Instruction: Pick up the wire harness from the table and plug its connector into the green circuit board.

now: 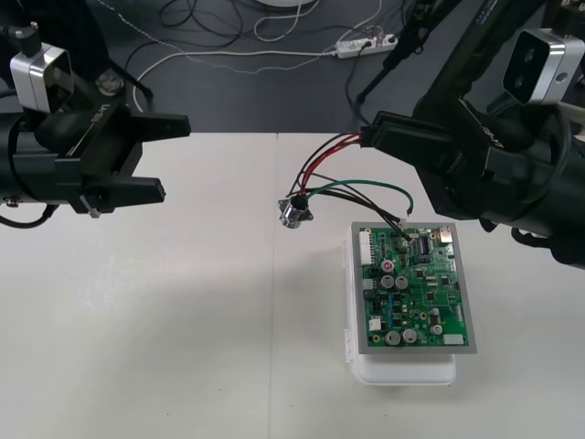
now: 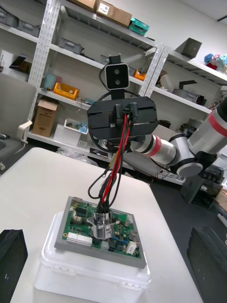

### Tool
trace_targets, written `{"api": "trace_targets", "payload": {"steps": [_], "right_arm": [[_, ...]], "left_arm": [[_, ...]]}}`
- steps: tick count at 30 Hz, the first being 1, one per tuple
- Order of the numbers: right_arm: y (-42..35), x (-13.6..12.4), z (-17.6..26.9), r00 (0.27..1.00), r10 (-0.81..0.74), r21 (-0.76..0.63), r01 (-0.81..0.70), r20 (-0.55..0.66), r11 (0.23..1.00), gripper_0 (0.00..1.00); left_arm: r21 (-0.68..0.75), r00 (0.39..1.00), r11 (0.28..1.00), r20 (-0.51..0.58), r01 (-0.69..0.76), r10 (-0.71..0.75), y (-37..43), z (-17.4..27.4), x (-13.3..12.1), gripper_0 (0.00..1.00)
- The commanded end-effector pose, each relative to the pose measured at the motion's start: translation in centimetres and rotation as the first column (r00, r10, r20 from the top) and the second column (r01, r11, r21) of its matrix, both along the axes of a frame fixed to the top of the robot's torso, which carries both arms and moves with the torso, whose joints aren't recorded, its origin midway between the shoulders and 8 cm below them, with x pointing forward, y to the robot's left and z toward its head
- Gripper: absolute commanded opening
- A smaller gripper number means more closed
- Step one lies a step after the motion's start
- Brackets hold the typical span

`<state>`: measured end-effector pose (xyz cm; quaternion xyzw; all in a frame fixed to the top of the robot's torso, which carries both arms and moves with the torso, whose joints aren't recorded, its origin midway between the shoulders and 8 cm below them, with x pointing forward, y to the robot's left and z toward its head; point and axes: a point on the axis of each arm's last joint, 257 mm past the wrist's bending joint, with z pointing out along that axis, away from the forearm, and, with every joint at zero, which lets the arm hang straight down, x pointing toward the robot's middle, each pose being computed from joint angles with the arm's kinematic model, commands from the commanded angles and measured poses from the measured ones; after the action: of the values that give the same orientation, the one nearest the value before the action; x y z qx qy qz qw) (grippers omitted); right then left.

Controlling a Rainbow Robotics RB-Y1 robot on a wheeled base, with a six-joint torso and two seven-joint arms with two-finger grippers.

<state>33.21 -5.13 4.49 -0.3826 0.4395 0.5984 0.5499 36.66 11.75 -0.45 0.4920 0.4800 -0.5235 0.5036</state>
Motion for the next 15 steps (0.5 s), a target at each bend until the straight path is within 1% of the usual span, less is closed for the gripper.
{"api": "trace_targets", "payload": {"steps": [1, 9, 15], "right_arm": [[-0.4, -0.8, 1.0, 0.991, -0.059, -0.013, 0.061, 0.118, 0.998, 0.00], [0.2, -2.0, -0.3, 0.979, -0.079, -0.059, 0.092, 0.189, 0.994, 0.00], [0.7, -2.6, -1.3, 0.968, -0.067, -0.094, 0.092, 0.241, 0.991, 0.00]], "left_arm": [[-0.011, 0.996, 0.999, 0.080, -0.030, 0.031, -1.6, 2.7, 1.8, 1.00], [-0.019, 0.989, 1.000, 0.143, -0.018, 0.021, -3.4, 4.1, 2.2, 1.00], [-0.032, 0.989, 0.999, 0.150, 0.011, -0.006, -4.8, 4.2, 1.8, 1.00]]}}
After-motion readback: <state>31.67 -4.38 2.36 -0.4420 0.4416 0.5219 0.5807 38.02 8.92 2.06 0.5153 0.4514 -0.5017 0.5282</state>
